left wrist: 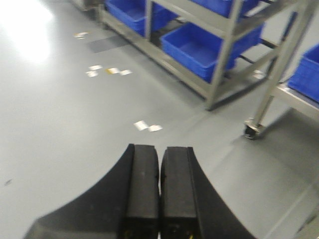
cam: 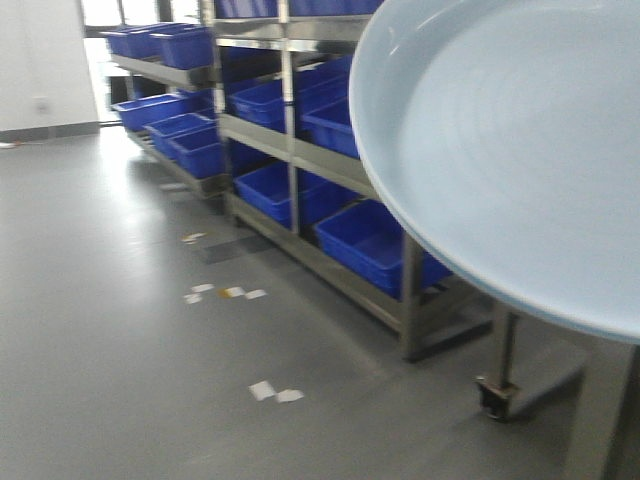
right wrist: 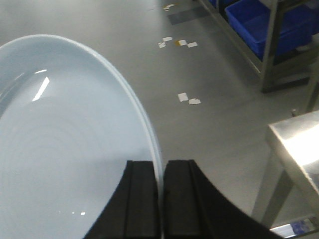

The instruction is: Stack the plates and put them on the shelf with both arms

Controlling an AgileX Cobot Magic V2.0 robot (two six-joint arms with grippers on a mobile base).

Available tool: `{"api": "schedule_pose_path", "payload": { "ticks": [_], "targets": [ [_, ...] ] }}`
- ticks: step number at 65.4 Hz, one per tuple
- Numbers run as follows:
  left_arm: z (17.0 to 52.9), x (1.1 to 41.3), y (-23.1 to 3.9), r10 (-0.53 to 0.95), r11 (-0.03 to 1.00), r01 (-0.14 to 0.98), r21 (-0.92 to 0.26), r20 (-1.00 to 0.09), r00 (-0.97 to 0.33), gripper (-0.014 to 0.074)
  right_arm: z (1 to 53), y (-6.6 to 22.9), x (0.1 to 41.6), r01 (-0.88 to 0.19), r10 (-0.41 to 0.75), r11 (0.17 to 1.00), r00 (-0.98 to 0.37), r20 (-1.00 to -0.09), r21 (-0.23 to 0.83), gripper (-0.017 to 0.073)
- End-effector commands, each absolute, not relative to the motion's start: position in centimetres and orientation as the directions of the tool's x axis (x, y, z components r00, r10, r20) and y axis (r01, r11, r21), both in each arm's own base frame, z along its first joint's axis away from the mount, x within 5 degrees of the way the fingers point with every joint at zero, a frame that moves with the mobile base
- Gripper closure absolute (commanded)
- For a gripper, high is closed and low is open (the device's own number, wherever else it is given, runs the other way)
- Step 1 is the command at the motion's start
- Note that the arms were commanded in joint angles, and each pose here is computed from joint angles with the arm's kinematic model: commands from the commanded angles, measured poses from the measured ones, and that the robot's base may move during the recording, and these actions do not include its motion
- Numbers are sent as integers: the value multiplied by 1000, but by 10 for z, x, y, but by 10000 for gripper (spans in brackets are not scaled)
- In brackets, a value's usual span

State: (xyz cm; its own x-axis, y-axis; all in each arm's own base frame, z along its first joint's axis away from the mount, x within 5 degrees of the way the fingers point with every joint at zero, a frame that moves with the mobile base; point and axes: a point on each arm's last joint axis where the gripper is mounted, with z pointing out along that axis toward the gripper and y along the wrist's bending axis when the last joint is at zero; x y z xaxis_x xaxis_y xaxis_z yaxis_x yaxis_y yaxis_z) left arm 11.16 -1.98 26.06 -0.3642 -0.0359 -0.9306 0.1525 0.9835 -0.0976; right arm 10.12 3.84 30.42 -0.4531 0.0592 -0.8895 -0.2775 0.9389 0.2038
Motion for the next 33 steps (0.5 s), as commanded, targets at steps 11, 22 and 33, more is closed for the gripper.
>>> {"api": "schedule_pose_path", "payload": {
  "ticks": [11,22,33],
  "targets": [
    [278,115,-19,-59,984,148,-99,-965,-256,506,323,38,104,-286,104,935,-339,-935,208,544],
    [278,115,-19,-59,984,148,-99,-965,-256,506,323,38,104,-286,104,935,-339,-935,208,544],
    [278,115,-19,-59,984,148,-99,-965,-256,506,323,38,104,-286,104,935,-339,-935,208,544]
  ]
}}
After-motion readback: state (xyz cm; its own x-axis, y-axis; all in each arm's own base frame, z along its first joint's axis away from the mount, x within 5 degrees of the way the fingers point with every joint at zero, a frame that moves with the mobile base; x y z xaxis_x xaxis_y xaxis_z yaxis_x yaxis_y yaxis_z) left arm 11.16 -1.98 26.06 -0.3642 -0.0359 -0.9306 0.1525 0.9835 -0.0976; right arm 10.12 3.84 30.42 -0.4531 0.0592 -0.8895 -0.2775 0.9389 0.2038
